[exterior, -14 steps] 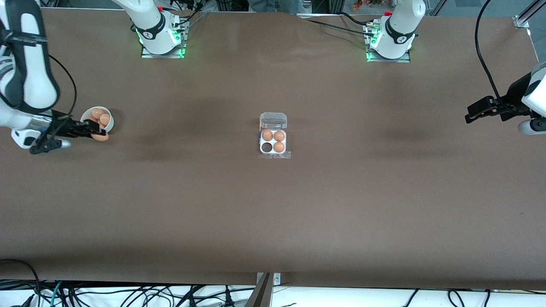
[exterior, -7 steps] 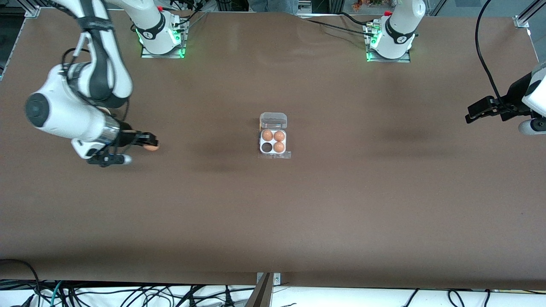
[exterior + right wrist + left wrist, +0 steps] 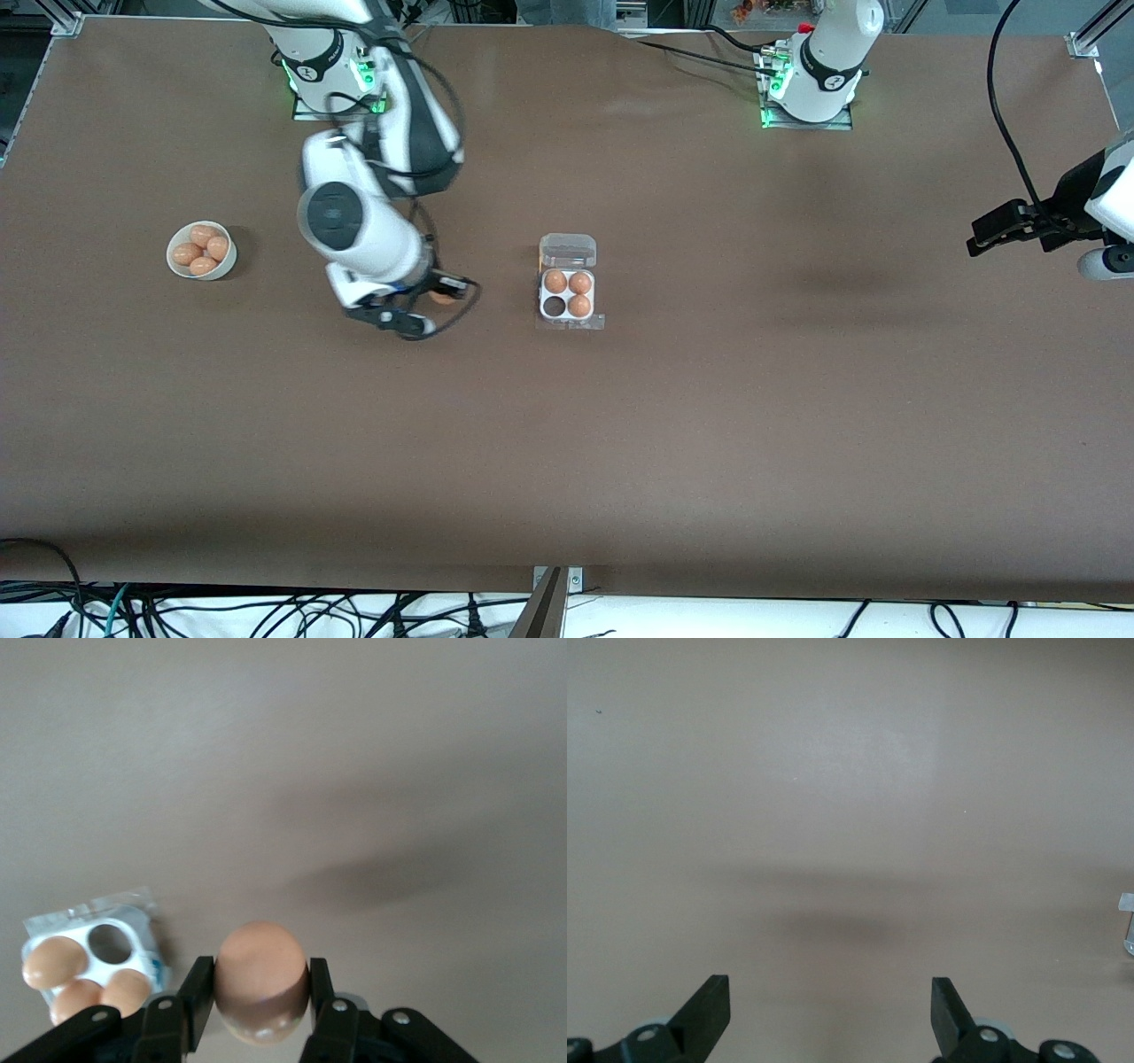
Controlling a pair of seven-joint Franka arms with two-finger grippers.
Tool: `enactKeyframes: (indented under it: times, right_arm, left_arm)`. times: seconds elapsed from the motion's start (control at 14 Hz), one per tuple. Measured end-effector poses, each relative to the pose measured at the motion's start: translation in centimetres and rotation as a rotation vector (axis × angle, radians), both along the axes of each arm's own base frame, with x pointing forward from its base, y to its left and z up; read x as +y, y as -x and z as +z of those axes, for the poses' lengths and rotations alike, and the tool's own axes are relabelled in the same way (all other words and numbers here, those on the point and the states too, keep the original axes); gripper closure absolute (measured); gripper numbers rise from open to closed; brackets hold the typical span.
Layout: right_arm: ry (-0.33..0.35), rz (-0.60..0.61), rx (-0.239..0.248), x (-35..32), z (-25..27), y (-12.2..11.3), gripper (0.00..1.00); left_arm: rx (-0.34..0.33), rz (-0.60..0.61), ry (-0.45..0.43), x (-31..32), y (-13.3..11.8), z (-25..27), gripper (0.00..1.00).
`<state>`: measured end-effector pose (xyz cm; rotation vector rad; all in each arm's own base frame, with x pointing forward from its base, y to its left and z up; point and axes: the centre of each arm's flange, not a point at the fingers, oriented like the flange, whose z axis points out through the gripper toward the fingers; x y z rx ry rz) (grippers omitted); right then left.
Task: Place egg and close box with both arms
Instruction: 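Carry the egg with the right gripper over the empty box slot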
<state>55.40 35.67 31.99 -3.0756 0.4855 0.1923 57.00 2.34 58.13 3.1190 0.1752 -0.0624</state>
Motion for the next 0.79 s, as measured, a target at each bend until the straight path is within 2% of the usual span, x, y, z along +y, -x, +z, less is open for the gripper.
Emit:
enactKeyframes:
  times: [0.29,0.79]
  right_arm:
    - [0.055,-0.058,-0.011,7.9,-4.2,1.7,0.52]
    - [0.029,-0.060,-0.039,12.9,-4.7,2.4,0.52]
  left_arm:
    - [-0.006,-0.002,0.000,-0.1,0.0,0.3,0.00]
    - [-0.001,-0.005,0.000,-0.3,-0.1,0.1,0.00]
